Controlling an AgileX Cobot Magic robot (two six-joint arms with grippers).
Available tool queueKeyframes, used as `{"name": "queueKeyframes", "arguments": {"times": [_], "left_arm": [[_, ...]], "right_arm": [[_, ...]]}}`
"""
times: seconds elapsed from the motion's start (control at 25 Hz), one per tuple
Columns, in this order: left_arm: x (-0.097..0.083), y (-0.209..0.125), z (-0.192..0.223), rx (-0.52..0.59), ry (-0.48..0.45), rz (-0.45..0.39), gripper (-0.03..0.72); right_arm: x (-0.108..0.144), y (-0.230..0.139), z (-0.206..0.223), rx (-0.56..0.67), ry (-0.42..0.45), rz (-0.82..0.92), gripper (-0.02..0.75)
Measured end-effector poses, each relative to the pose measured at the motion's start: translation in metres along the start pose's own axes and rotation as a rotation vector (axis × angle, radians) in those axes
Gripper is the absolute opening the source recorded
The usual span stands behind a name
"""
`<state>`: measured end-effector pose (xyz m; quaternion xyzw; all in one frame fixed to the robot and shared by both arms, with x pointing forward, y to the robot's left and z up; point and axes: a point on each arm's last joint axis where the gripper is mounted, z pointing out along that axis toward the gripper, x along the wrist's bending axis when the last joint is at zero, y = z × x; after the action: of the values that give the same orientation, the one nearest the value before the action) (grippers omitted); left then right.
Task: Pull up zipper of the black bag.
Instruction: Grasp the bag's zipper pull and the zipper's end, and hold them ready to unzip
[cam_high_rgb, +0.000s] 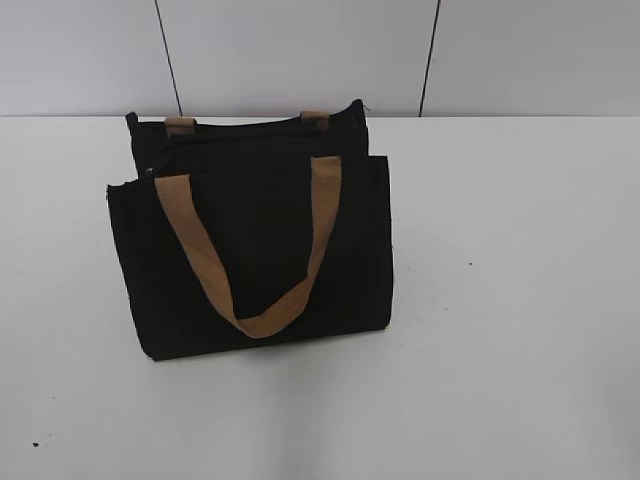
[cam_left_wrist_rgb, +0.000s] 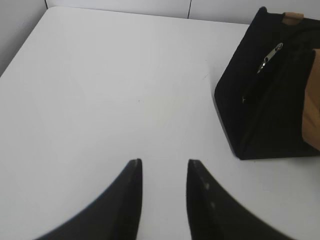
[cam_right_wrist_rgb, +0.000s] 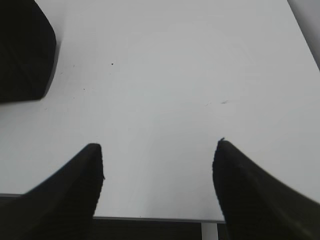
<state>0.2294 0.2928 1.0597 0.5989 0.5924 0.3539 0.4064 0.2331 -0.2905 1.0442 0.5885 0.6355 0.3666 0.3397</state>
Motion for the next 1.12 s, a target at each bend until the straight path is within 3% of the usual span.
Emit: {"name": "queueKeyframes", "arguments": {"times": [0.68,0.92,1.12], "left_arm": [[-0.001,0.004,0.0,-0.013,-0.014,-0.009,0.251],[-0.004,0.037,0.005,-0.224,-0.053,-0.057,0.414],[0.001,0.068,0.028,-0.349,-0.021,-0.064,0.442]], "right_arm": [[0.0,0.0,0.0,0.0,0.0,0.001,0.525],[0.0,0.0,0.0,0.0,0.001,0.001,0.525],[0.0,0.0,0.0,0.0,0.001,0.001,0.525]]}}
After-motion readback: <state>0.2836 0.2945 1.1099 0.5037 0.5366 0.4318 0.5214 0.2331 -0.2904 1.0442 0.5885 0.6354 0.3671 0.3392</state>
